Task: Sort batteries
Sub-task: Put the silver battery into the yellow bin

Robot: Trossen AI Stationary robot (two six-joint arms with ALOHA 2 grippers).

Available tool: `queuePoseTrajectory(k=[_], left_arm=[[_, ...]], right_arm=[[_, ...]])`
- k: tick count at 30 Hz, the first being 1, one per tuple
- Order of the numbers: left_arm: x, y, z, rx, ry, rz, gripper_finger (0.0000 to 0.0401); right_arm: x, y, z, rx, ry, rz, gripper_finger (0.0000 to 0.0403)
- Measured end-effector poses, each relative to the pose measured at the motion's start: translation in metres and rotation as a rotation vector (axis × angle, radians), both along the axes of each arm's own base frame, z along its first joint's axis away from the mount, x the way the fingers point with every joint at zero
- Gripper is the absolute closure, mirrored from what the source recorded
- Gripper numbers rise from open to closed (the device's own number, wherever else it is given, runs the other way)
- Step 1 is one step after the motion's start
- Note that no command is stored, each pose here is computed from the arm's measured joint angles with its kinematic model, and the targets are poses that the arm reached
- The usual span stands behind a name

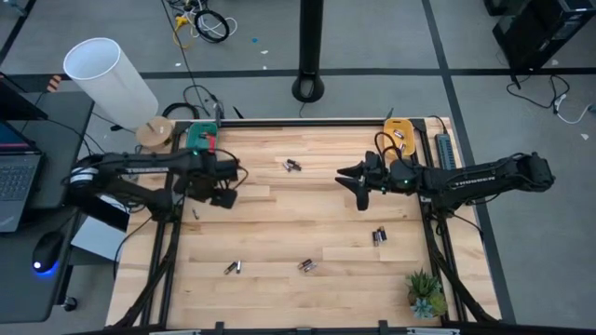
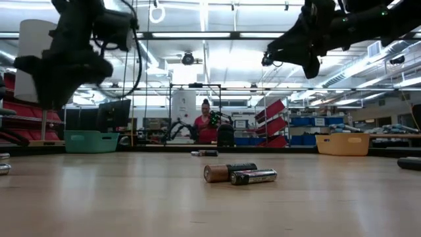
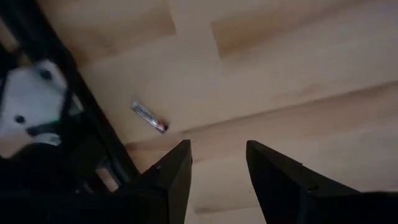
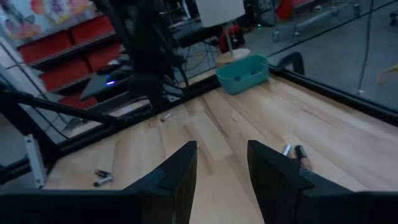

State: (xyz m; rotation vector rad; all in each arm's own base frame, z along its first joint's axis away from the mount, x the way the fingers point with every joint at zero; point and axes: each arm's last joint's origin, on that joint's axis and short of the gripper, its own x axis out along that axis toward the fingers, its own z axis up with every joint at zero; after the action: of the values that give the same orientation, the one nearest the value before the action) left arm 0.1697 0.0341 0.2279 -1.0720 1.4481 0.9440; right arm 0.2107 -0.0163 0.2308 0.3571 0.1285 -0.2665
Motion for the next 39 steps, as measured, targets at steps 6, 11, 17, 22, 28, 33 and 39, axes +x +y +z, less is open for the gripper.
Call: queuePoseTrajectory(k=[6, 11, 17, 22, 28, 33, 39], left_arm=[[-0.006, -0.01, -0.034, -0.144, 0.152, -0.051, 0.0236], [-0.011, -0.012, -0.047, -0.163, 0.183, -0.048, 0.0236], [-0.01, -0.009, -0.047, -0.158, 0.172, -0.034, 0.0236], [-0.008, -0.01, -0.047, -0.191, 0.17, -0.113, 0.0245], [0.022, -0.015, -0.04, -0.22, 0.155, -0.265, 0.0271], [0.046, -0.012, -0.05, -0.206, 0.232, -0.342, 0.0274], [0.053, -0.012, -0.082, -0.326, 0.396, -0.457, 0.0264]], right_arm=[[0.0, 0.006, 0.0, 0.003, -0.004, 0.033, 0.0253], [0.001, 0.009, 0.0, 0.003, -0.004, 0.044, 0.0253], [0.001, 0.009, 0.0, 0.002, -0.004, 0.039, 0.0253], [0.001, 0.009, 0.0, 0.002, -0.003, 0.039, 0.0253], [0.0, 0.004, 0.001, -0.001, -0.012, 0.017, 0.0253], [0.001, 0.002, 0.004, 0.0, -0.043, 0.005, 0.0253], [0.001, 0.006, 0.005, 0.023, -0.054, 0.022, 0.0253]])
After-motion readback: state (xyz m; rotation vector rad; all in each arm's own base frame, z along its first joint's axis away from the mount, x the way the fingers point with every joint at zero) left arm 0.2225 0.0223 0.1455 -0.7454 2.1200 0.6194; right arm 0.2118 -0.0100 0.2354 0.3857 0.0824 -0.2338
